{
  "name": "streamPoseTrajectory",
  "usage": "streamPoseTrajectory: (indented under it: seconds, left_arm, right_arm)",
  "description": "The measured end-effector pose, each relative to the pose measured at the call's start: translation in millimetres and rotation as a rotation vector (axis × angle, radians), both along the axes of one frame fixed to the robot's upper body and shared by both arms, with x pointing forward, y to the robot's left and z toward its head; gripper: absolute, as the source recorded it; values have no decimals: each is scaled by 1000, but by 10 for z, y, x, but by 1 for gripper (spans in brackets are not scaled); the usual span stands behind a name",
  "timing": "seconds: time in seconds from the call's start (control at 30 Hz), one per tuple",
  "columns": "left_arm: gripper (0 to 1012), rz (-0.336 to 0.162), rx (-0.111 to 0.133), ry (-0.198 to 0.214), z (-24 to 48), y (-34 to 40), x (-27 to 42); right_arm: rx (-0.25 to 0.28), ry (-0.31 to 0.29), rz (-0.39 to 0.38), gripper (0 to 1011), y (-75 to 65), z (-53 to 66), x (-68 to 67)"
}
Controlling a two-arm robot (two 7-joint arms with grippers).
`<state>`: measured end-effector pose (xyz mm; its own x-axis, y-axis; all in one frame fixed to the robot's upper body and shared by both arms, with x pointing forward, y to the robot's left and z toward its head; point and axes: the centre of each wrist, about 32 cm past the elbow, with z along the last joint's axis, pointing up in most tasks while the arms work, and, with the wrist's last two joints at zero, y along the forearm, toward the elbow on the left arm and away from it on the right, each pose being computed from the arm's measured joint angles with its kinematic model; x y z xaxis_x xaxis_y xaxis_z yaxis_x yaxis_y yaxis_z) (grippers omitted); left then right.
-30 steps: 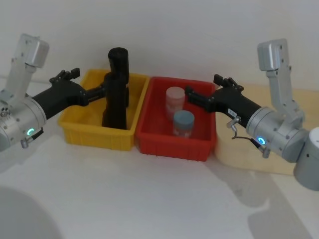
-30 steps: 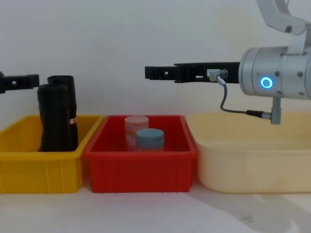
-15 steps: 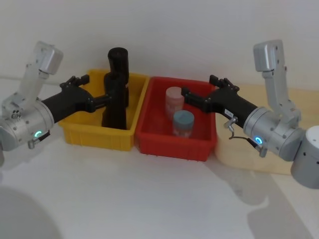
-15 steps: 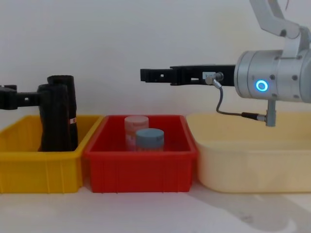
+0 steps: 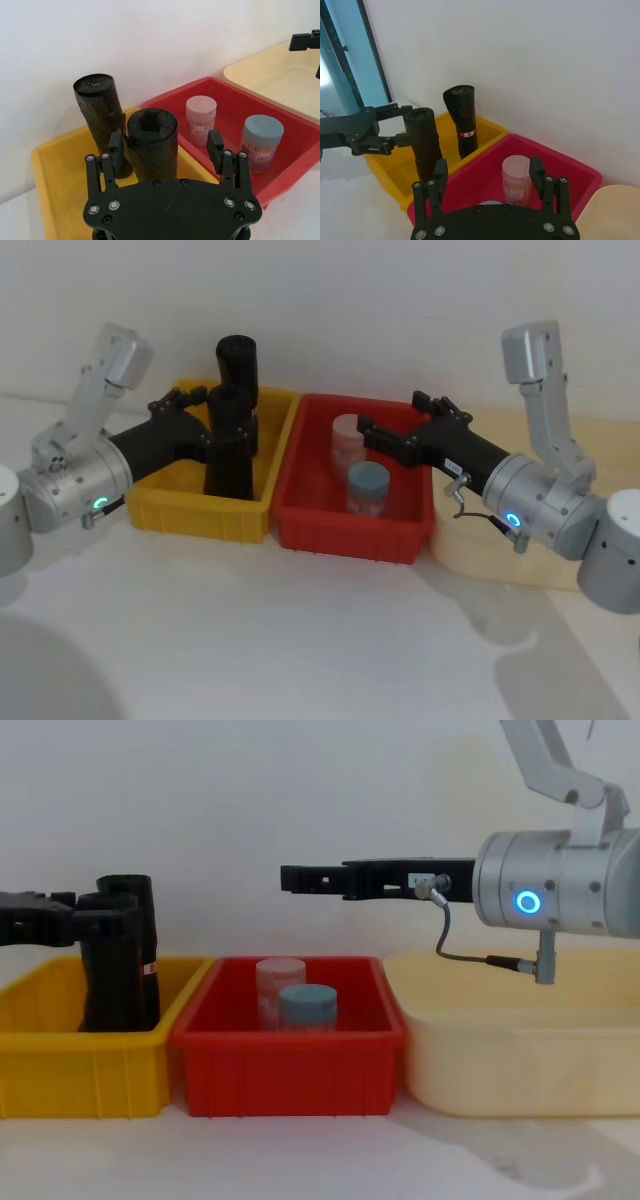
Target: Pick up the garbage bag with the one hand and transfer it to the other hand.
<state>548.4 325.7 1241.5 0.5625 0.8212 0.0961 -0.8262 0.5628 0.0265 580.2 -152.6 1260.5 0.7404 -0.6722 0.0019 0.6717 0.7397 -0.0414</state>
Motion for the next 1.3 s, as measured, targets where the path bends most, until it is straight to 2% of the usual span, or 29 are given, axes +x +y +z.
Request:
streamPoseTrajectory:
  seconds: [0.17, 0.33, 0.63, 0.9, 1.3]
  left_arm:
    - [1001, 10, 1, -10, -22, -42, 48]
    - [1001, 50, 3, -15, -45, -81, 85]
    - [1001, 106, 8, 1, -87, -143, 170]
    - [1001, 106, 4, -5, -130, -194, 261]
    - [1001, 100, -1, -12, -157, -231, 322]
  right_arm:
    - [3, 4, 7, 1001, -8, -18, 39]
    - [6, 10, 10, 1001, -25, -38, 72]
    - [16, 12, 0, 1001, -57, -72, 112]
    - [23, 10, -12, 1001, -83, -97, 128]
    - [26, 5, -2, 1001, -87, -112, 65]
